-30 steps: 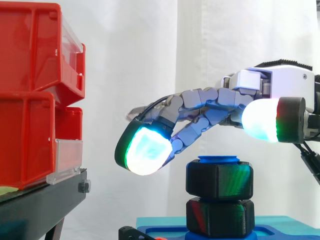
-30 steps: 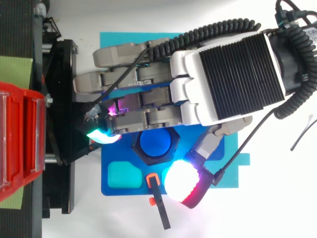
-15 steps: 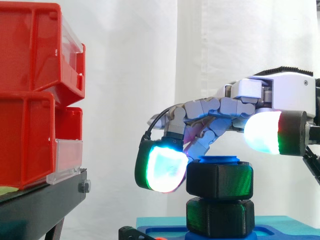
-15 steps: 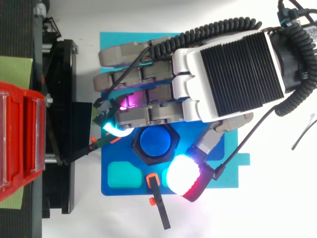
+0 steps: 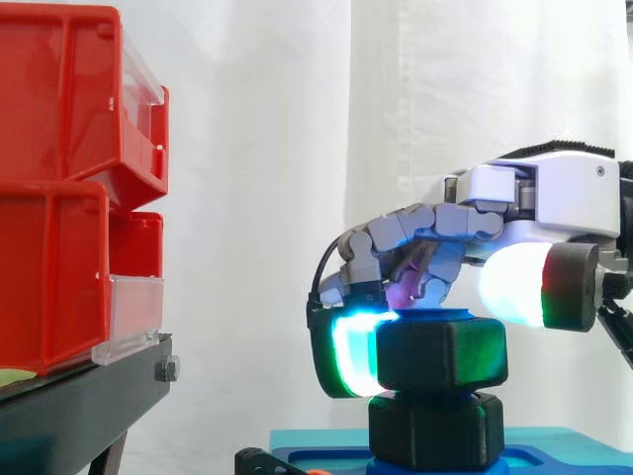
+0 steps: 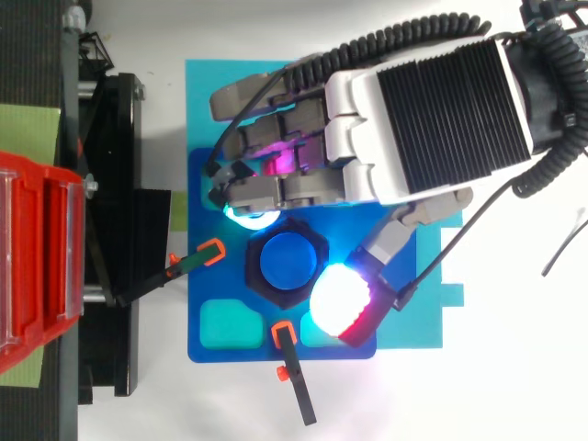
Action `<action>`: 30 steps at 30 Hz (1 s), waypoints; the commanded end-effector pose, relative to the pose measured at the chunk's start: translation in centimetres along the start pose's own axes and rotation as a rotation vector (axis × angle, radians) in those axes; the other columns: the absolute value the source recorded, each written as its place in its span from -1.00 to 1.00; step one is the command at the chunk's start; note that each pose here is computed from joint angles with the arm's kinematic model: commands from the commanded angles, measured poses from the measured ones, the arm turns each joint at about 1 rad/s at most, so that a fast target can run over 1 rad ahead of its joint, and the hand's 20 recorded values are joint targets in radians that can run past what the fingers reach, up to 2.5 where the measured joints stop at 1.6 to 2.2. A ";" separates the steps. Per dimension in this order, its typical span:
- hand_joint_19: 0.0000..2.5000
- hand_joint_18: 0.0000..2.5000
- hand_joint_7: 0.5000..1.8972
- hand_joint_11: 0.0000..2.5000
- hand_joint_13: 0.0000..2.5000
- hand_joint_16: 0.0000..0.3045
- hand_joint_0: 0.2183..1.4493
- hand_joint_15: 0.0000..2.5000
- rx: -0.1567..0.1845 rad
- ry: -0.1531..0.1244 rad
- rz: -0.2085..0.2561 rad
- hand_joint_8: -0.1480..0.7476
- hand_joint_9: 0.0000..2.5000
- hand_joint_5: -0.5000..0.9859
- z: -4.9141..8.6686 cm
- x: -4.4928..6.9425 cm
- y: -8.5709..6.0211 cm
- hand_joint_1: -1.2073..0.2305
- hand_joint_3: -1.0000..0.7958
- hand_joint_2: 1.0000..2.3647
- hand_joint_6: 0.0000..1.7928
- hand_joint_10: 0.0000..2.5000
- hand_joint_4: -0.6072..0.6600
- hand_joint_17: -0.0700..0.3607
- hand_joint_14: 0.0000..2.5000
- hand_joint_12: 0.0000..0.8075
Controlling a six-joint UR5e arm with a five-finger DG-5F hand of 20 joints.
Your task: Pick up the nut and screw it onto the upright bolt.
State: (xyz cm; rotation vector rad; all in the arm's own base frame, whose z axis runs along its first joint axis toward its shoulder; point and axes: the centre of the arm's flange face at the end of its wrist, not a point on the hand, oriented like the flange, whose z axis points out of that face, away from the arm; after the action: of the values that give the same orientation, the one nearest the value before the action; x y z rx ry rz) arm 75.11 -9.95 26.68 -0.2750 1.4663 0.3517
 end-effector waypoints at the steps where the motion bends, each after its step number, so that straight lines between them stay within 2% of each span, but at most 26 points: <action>1: -1.00 -0.53 0.08 -1.00 -0.26 -0.98 -0.53 -1.00 0.001 0.000 -0.001 -0.21 0.04 -0.24 -0.4 -0.1 -0.5 0.38 -0.44 -1.00 -0.36 -1.00 0.08 -0.65 -1.00 -0.74; 7: -0.96 -0.43 -0.06 -1.00 -0.18 -1.00 -0.52 -1.00 -0.004 0.001 -0.002 -0.27 0.19 -0.23 -1.0 -0.1 -1.4 0.37 -0.44 -1.00 -0.31 -1.00 0.01 -0.68 -1.00 -0.81; 10: -0.95 -0.43 -0.03 -0.98 -0.18 -1.00 -0.53 -1.00 -0.006 -0.003 -0.006 -0.23 0.20 -0.23 -1.5 -0.2 -2.1 0.40 -0.44 -1.00 -0.31 -1.00 0.03 -0.67 -1.00 -0.80; 12: -0.96 -0.45 0.06 -0.98 -0.21 -0.99 -0.54 -1.00 -0.007 -0.003 -0.006 -0.20 0.18 -0.23 -1.7 -0.3 -2.3 0.43 -0.44 -1.00 -0.35 -1.00 0.08 -0.65 -1.00 -0.76; 13: -0.98 -0.49 0.20 -0.98 -0.24 -0.97 -0.56 -1.00 -0.014 -0.002 -0.005 -0.20 0.15 -0.23 -1.9 -0.3 -2.5 0.46 -0.44 -1.00 -0.41 -1.00 0.12 -0.62 -1.00 -0.73; 14: -0.98 -0.49 0.24 -0.98 -0.24 -0.96 -0.56 -1.00 -0.015 -0.003 -0.005 -0.19 0.15 -0.23 -2.0 -0.3 -2.7 0.47 -0.44 -1.00 -0.43 -1.00 0.15 -0.61 -1.00 -0.72; 21: -0.98 -0.58 -0.23 -0.99 -0.32 -0.91 -0.59 -1.00 -0.015 -0.023 -0.015 -0.21 0.04 -0.33 -1.8 -0.8 -3.0 0.51 -0.44 -1.00 -0.44 -1.00 0.33 -0.53 -1.00 -0.63; 24: -0.97 -0.61 -0.40 -1.00 -0.36 -0.89 -0.60 -1.00 -0.024 -0.036 -0.020 -0.24 -0.02 -0.36 -1.3 -1.4 -2.7 0.52 -0.44 -1.00 -0.44 -1.00 0.33 -0.50 -1.00 -0.61; 25: -0.97 -0.63 -0.52 -1.00 -0.40 -0.88 -0.60 -1.00 -0.025 -0.037 -0.020 -0.26 -0.06 -0.39 -1.2 -1.4 -2.6 0.52 -0.44 -1.00 -0.44 -1.00 0.31 -0.48 -1.00 -0.59; 28: -0.95 -0.66 -0.64 -1.00 -0.43 -0.86 -0.61 -1.00 -0.029 -0.044 -0.019 -0.28 -0.12 -0.41 -0.9 -1.7 -2.5 0.53 -0.44 -1.00 -0.44 -1.00 0.27 -0.45 -1.00 -0.59; 30: -0.95 -0.69 -0.71 -1.00 -0.47 -0.84 -0.62 -1.00 -0.035 -0.063 -0.023 -0.29 -0.16 -0.43 -0.5 -2.0 -2.2 0.54 -0.44 -1.00 -0.44 -1.00 0.27 -0.42 -1.00 -0.58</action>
State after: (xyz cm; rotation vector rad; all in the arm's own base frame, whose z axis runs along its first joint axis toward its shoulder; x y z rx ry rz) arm 75.12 -12.72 28.19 -0.3026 1.4141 0.3606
